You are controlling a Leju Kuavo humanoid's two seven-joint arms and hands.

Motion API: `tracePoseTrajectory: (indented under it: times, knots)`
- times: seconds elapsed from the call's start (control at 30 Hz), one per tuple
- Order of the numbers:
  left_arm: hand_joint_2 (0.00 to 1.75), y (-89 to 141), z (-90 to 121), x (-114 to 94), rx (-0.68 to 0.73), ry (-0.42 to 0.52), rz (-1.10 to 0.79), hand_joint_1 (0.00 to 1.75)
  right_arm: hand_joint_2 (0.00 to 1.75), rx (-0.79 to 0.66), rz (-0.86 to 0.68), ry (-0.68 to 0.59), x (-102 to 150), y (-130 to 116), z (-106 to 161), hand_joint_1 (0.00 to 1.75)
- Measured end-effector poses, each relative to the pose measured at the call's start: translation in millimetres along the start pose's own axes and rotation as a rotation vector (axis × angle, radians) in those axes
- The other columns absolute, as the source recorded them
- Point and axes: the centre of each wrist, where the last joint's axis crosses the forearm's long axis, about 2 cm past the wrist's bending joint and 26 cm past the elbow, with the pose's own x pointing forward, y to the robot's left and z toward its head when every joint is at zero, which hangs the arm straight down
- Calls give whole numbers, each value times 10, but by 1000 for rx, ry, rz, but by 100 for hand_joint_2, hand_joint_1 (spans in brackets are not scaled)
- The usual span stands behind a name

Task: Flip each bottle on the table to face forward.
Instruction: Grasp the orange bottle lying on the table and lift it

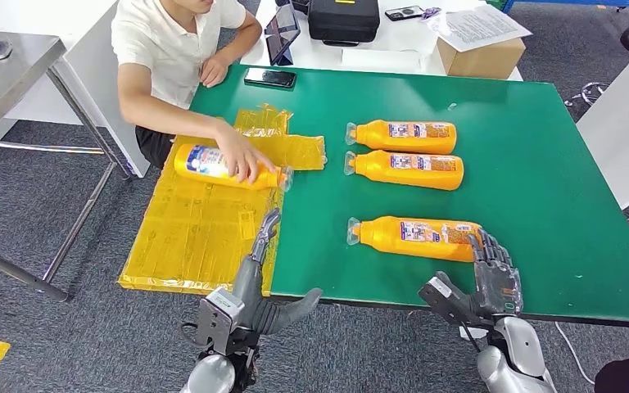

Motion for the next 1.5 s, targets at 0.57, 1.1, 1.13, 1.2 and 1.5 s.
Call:
tracePoseTrajectory:
  times: [0.57, 1.1, 1.13, 1.2, 1.5]
  knots:
    - [175, -38, -4, -25, -30, 76, 92, 0, 175, -5, 287, -173, 111, -70, -348, 0]
    - [175, -35, 17, -83, -43, 173, 223, 0, 175, -102, 445, -332, 333, -267, -563, 0]
    - [175, -35, 17, -84, -43, 173, 223, 0, 175, -105, 446, -334, 338, -273, -566, 0]
    - [175, -37, 16, -86, -47, 176, 218, 0, 175, -113, 445, -337, 347, -288, -574, 0]
    - [175, -53, 25, -124, -77, 223, 220, 0, 175, -71, 338, -278, 239, -237, -599, 0]
